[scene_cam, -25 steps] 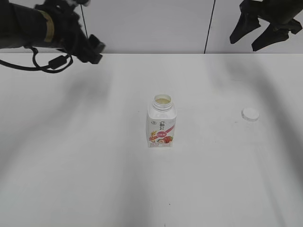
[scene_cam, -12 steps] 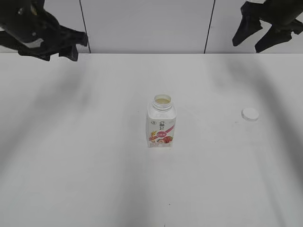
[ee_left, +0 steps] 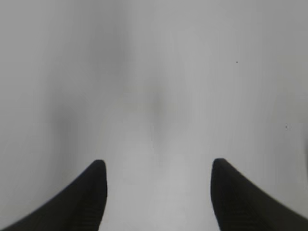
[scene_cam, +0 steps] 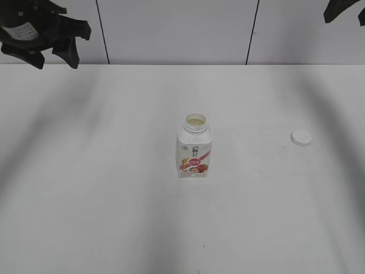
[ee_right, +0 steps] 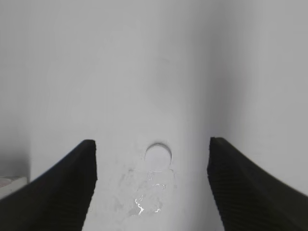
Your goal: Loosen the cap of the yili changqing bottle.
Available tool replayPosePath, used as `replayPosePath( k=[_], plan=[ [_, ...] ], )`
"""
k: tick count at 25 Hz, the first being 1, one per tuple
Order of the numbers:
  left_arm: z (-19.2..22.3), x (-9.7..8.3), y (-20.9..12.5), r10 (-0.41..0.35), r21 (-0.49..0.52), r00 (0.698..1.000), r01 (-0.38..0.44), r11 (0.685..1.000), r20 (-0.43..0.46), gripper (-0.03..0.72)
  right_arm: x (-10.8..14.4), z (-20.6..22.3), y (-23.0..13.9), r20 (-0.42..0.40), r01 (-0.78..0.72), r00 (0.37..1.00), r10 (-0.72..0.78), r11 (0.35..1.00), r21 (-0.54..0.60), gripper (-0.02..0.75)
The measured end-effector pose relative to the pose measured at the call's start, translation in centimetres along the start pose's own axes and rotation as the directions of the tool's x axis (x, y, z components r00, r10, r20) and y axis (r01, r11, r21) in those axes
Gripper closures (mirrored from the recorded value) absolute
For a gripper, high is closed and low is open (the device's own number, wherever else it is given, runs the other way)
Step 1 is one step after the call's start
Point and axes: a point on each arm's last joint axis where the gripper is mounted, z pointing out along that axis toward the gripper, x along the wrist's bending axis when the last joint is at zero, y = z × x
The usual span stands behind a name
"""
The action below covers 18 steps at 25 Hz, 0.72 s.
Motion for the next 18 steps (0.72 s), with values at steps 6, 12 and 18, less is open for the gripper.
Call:
replayPosePath(
  k=[6,12,18],
  plan=[
    [-0.1,0.4,-0.9,0.014,0.106,0.999,-0.009,0.994,-0.044,0.263,1.0,-4.3,-3.2,0.0,-0.018,1.0,0.018,1.0,-0.011,0.173],
    [-0.8,1.0,-2.8,0.028,0.238,0.996,-0.006,0.971,-0.088,0.263,2.2,-7.2,-8.7,-0.028,-0.041,0.999,0.042,0.999,0.03,0.173],
    [-5.3,2.1,-6.4,0.008,0.165,0.998,0.003,0.986,-0.065,0.263,2.8,-9.1,-15.2,-0.008,-0.04,0.999,0.04,0.997,0.069,0.173]
  ],
)
